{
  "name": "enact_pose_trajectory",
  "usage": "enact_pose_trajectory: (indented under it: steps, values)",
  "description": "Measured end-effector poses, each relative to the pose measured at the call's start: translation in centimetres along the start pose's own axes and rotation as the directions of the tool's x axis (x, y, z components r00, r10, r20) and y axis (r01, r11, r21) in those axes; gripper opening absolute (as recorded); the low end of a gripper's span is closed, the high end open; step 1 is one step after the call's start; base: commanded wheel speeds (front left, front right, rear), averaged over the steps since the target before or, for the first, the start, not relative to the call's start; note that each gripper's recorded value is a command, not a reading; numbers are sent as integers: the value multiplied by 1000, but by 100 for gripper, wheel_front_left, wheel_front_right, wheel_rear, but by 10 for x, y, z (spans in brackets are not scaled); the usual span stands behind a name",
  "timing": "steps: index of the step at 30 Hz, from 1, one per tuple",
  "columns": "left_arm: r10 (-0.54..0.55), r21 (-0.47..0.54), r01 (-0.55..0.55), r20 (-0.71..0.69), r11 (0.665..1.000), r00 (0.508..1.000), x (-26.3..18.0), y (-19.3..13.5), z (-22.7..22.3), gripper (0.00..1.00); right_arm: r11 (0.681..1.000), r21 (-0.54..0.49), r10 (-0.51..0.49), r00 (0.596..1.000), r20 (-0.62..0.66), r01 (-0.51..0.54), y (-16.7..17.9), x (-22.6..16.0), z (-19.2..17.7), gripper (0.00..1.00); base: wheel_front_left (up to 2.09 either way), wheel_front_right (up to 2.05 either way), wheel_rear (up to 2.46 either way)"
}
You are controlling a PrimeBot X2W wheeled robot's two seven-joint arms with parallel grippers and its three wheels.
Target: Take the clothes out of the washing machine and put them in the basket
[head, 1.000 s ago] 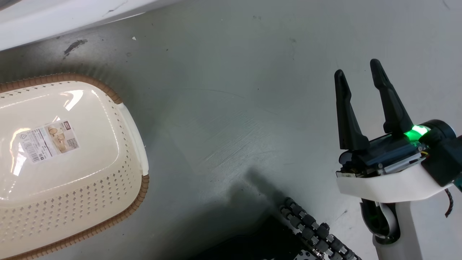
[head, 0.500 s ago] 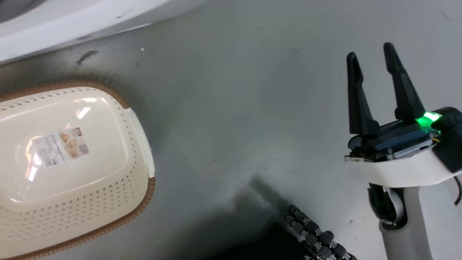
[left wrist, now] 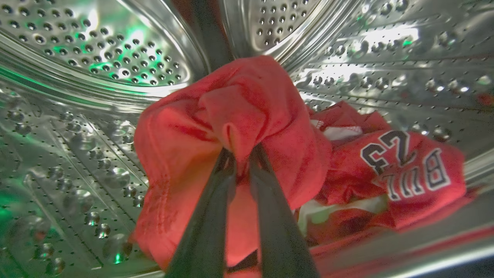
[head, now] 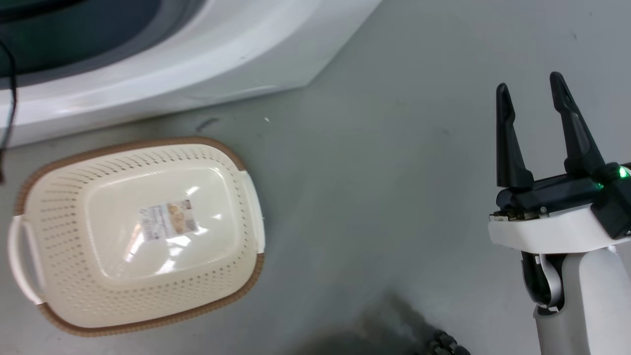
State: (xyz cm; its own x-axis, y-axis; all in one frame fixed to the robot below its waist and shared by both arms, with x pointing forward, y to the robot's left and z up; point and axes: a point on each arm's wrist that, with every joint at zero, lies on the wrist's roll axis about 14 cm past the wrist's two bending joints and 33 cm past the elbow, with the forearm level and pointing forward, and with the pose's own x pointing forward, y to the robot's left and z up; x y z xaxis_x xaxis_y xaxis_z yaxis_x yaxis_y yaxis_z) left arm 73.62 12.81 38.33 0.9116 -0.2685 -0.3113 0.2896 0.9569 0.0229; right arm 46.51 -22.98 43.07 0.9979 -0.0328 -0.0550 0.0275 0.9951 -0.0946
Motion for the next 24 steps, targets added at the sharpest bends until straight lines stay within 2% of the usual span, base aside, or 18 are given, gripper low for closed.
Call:
enact_pose_trajectory:
  steps: [16,20,24]
  values:
    - [17,13,-19,176,1000,984,-140,4,39,0,998,23,57,984,166,-62,24,-27,73,100,0,0,0]
    - [12,36,-23,269,999,963,-174,-8,62,0,998,22,59,978,200,-65,25,-35,87,100,0,0,0]
    - [14,4,-16,361,1000,932,-213,-23,78,0,997,30,64,972,225,-73,28,-42,97,100,0,0,0]
